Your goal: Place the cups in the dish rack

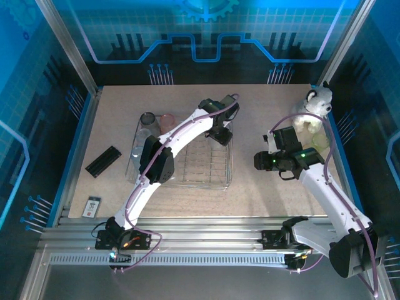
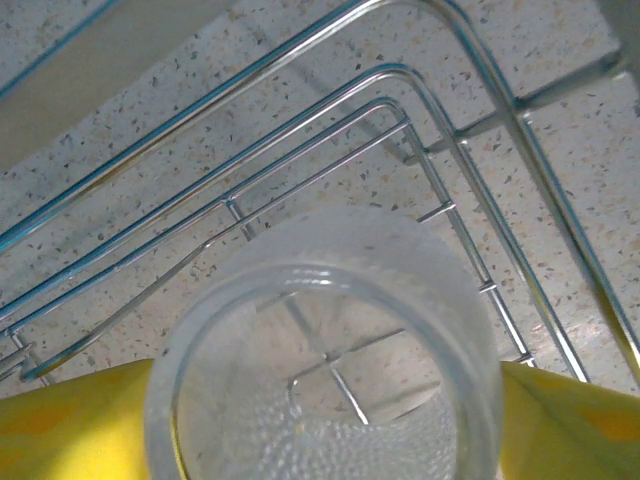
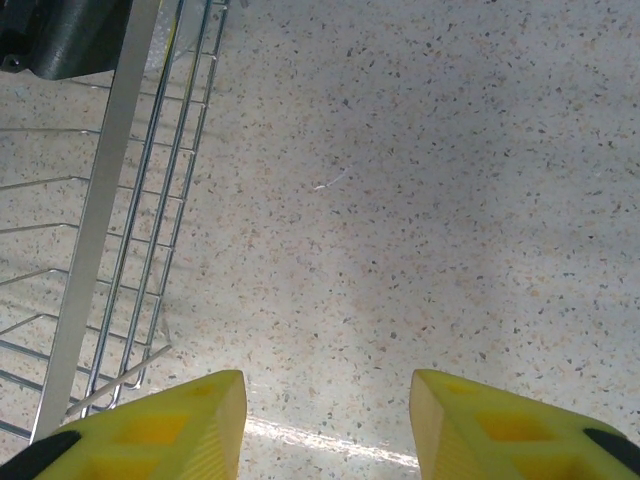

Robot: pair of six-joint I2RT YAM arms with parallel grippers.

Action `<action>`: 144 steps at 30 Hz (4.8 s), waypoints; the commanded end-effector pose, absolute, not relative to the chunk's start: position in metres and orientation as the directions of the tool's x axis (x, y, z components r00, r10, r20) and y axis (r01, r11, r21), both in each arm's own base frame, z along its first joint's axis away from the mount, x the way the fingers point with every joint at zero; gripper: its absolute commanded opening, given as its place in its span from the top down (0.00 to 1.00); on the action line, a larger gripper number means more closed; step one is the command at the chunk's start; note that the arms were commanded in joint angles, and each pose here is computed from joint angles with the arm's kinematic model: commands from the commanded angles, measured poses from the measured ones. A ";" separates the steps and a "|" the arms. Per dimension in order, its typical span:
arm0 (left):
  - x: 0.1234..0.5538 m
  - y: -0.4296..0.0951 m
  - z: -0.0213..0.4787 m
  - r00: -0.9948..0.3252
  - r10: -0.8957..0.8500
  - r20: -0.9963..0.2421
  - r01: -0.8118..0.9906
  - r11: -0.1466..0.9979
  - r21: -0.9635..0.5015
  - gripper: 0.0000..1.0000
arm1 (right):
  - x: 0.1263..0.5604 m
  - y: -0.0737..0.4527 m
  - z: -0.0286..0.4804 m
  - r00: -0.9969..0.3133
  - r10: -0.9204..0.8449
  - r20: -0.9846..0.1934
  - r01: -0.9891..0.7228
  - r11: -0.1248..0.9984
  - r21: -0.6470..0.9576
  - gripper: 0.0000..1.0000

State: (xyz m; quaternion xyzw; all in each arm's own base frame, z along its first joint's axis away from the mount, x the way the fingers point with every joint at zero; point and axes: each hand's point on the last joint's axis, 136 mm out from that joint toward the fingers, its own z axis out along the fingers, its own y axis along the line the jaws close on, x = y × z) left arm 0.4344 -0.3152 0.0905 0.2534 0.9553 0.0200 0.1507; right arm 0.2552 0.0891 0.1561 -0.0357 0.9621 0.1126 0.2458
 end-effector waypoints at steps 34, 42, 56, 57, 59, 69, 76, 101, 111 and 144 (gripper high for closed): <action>0.397 -0.282 0.217 -0.772 0.190 -0.607 0.310 0.946 -0.098 0.01 | 0.285 0.003 0.160 -0.879 0.318 -0.356 0.230 0.936 0.267 0.49; 0.363 -0.272 0.236 -0.711 0.012 -0.703 0.361 0.865 -0.350 0.01 | 0.296 -0.049 0.150 -0.884 0.326 -0.334 0.323 0.944 0.066 0.48; 0.349 -0.279 0.206 -0.778 -0.002 -0.628 0.372 0.804 -0.463 0.01 | 0.321 -0.096 0.124 -0.902 0.332 -0.275 0.370 0.924 -0.099 0.48; 0.349 -0.279 0.207 -0.773 0.004 -0.634 0.381 0.802 -0.460 0.01 | 0.322 -0.100 0.122 -0.902 0.336 -0.269 0.376 0.920 -0.110 0.48; 0.348 -0.279 0.208 -0.766 0.016 -0.642 0.395 0.800 -0.452 0.01 | 0.322 -0.105 0.118 -0.904 0.341 -0.258 0.381 0.916 -0.127 0.48; 0.350 -0.280 0.199 -0.787 0.017 -0.617 0.382 0.799 -0.465 0.02 | 0.333 -0.105 0.091 -0.931 0.298 -0.210 0.328 0.936 -0.126 0.57; 0.353 -0.281 0.197 -0.799 0.031 -0.600 0.376 0.806 -0.458 0.04 | 0.342 -0.101 0.085 -0.945 0.261 -0.195 0.290 0.947 -0.138 0.64; 0.348 -0.236 0.235 -0.708 -0.220 -0.671 0.264 0.799 -0.540 0.02 | 0.342 -0.057 0.119 -0.958 0.179 -0.225 0.209 0.971 -0.115 1.00; 0.334 -0.230 0.281 -0.642 -0.324 -0.695 0.332 0.700 -0.633 0.01 | 0.366 0.025 0.221 -0.874 0.222 -0.432 0.074 0.940 0.334 1.00; 0.315 -0.280 0.354 -0.715 -0.370 -0.594 0.521 0.285 -0.804 0.01 | 0.301 0.238 0.415 -0.846 0.093 -0.524 -0.515 0.110 0.850 1.00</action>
